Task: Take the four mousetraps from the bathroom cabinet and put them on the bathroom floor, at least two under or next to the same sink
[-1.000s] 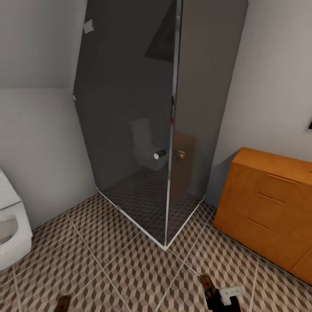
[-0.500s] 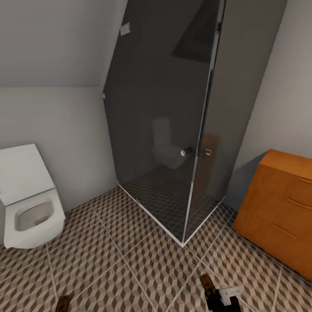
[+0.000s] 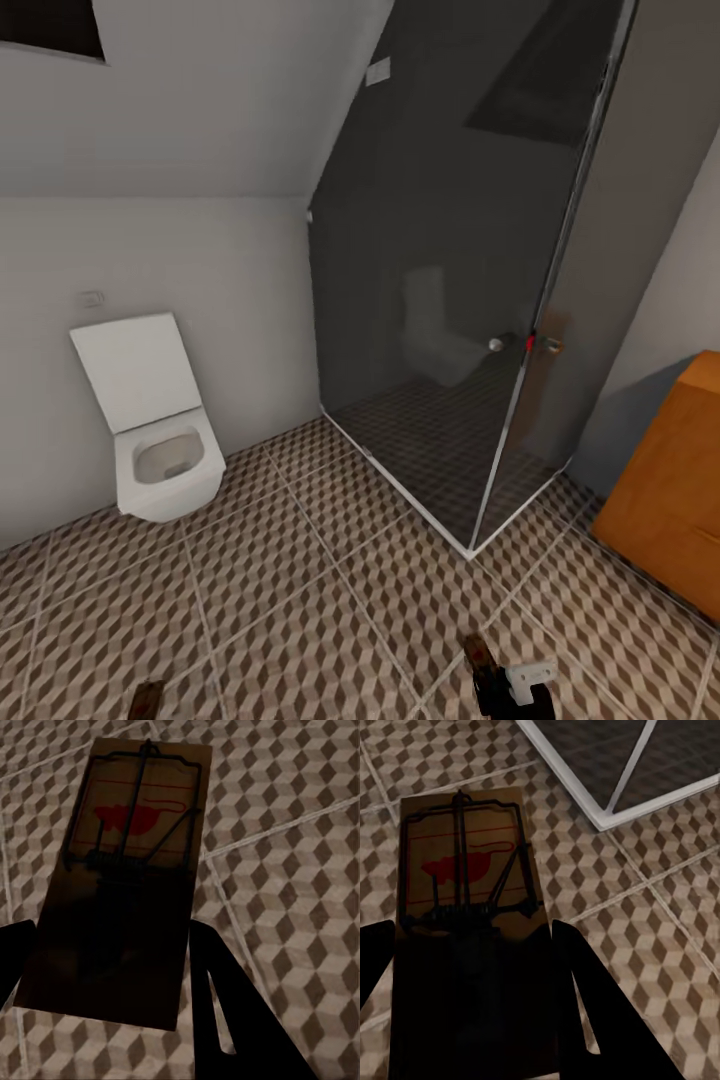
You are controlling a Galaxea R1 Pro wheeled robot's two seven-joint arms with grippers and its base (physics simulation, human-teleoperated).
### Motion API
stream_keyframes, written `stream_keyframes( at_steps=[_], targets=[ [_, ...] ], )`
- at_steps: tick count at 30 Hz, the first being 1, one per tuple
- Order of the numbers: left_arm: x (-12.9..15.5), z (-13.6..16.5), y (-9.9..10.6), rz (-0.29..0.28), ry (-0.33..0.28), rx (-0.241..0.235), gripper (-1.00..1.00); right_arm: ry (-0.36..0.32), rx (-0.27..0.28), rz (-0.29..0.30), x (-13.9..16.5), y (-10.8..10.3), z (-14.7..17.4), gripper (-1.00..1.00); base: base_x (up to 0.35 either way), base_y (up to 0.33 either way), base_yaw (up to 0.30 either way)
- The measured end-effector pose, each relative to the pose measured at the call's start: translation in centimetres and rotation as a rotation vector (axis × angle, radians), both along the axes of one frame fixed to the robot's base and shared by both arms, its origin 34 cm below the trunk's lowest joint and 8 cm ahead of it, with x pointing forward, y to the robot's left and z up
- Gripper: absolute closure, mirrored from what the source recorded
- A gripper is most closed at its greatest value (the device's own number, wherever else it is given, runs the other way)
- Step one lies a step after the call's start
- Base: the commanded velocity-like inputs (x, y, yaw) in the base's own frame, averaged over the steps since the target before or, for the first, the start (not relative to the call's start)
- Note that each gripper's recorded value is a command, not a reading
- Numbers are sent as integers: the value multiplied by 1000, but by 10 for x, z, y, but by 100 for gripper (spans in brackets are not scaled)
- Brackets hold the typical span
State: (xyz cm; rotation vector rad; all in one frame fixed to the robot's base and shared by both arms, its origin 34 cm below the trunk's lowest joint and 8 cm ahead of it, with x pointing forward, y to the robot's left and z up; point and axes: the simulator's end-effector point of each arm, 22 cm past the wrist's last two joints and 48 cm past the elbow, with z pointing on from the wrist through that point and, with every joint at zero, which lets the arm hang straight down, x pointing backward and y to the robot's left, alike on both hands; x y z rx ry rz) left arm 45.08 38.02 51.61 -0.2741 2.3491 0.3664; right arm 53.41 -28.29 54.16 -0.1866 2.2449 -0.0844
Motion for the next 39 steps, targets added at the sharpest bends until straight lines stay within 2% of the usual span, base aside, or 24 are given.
stream_keyframes(
  at_steps=[15,39],
  targets=[
    [-3,-3,0,0,10,0,100,10,0,0,-3,0,-4,100,-187,221,248],
    [-8,-8,0,0,26,0,100,25,0,0,-7,0,-10,100,-124,221,248]
  ],
)
